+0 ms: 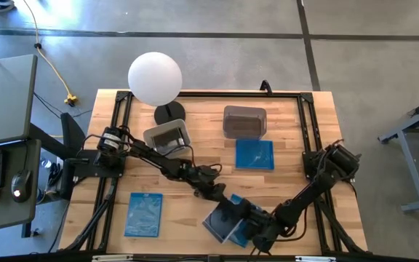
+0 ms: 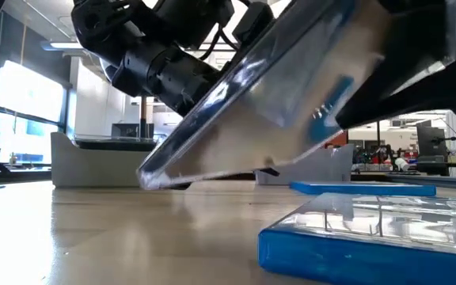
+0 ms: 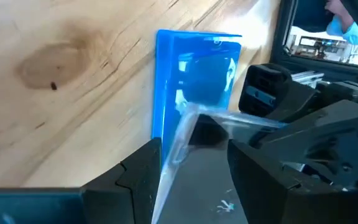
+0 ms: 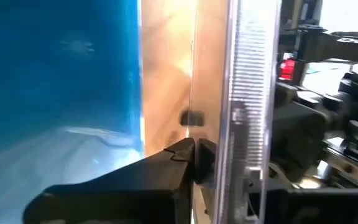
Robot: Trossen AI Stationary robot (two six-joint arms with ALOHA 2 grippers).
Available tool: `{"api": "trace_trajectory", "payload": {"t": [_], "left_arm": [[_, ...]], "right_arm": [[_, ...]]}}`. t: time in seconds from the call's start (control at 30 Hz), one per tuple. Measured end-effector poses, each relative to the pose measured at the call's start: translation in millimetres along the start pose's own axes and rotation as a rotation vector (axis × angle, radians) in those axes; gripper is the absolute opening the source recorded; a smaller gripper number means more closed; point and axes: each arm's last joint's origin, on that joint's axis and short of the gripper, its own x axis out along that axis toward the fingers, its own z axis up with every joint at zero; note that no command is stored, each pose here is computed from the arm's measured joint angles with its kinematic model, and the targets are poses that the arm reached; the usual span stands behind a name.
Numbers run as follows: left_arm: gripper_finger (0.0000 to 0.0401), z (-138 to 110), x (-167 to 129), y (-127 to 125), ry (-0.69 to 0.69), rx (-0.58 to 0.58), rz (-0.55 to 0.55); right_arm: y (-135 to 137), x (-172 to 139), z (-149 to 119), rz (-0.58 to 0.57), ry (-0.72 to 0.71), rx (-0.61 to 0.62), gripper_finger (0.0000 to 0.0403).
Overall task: Pick & place jewel cases by type
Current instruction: Put the black CD case into the gray bin
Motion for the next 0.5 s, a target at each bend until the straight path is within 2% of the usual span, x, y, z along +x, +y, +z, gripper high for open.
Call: {"api": "trace_trajectory", "payload": {"t": [0.13, 0.3, 0.5], "left_arm": [[0.0182, 0, 0, -3, -0.004, -0.006, -0.018], [0.0182, 13, -5, -7, 0.017, 0.084, -0.075], [0.0182, 43, -17, -12, 0.055, 0.195, -0.162]], "right_arm": [[1, -5, 1, -0.044, 0.019, -0.012, 0.0033], [4, -10, 3, -0.062, 0.016, -0.010, 0.0053], [7, -16, 6, -0.036, -0.020, 0.029, 0.0024]]}}
